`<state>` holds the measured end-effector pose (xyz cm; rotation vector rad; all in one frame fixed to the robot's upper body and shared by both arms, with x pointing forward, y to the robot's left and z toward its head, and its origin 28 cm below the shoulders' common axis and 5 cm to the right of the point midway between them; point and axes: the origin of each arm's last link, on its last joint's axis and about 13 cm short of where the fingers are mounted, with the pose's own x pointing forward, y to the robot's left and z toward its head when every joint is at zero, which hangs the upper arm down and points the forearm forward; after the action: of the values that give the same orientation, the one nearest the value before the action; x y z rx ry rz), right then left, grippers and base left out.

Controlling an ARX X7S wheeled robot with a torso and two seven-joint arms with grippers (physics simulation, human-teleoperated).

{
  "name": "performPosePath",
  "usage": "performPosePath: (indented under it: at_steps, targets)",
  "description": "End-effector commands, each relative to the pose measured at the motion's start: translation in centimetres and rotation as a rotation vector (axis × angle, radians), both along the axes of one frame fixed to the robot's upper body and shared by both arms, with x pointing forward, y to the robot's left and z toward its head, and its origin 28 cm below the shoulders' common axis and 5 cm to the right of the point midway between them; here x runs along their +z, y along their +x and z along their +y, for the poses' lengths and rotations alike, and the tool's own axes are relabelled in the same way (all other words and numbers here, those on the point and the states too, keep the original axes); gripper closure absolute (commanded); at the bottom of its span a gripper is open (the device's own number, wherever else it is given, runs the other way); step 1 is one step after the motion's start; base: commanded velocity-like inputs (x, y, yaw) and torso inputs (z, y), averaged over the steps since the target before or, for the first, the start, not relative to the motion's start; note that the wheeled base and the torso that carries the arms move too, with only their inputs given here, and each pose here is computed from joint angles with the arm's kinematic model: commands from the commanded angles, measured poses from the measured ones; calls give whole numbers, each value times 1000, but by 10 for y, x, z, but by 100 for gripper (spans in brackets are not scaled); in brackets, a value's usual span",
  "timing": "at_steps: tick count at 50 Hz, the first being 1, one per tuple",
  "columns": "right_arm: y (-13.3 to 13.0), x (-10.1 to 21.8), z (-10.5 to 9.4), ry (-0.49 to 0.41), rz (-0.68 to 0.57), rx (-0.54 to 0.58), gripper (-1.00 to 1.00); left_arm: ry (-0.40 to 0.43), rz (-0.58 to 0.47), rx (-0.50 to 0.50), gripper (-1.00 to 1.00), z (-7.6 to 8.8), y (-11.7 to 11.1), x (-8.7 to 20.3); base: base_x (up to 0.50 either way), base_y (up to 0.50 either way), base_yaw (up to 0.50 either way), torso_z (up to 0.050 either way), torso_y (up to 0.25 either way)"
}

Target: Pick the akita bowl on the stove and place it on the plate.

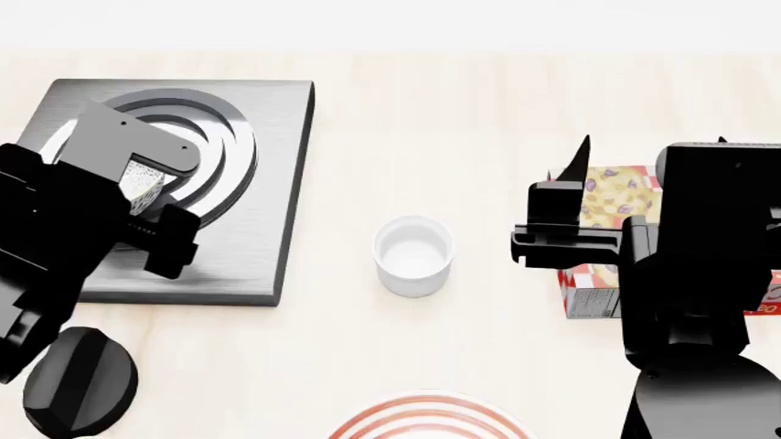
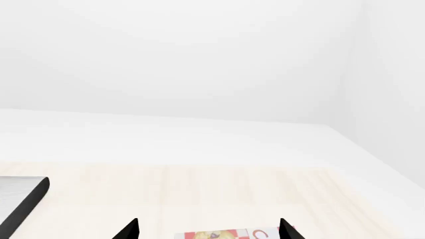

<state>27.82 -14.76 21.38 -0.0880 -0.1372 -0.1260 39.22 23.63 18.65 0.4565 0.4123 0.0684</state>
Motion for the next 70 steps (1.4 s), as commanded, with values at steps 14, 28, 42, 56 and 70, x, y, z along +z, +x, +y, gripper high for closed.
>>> performPosePath:
  at_steps: [14,28,42,56,70]
  targets:
    - [0,-1,-1,14,-5,-1,-100,-24,6,-21,-100,-1,0,0,0,0,0,0,0]
    - [0,0,0,15,-5,-3,-100,-25,6,-18,100,-1,0,0,0,0,0,0,0]
    - [0,1,-1,14,-9,-3,-100,-37,-4,-40,100,-3,0,3,0,0,0,0,0]
    - [0,0,-1,13,-6,-5,-100,-41,-55,-36,100,-4,2,12,0,0,0,0,0]
    - [0,0,-1,13,-7,-11,-100,81,-217,-241,100,-20,-9,76,0,0,0,0,0]
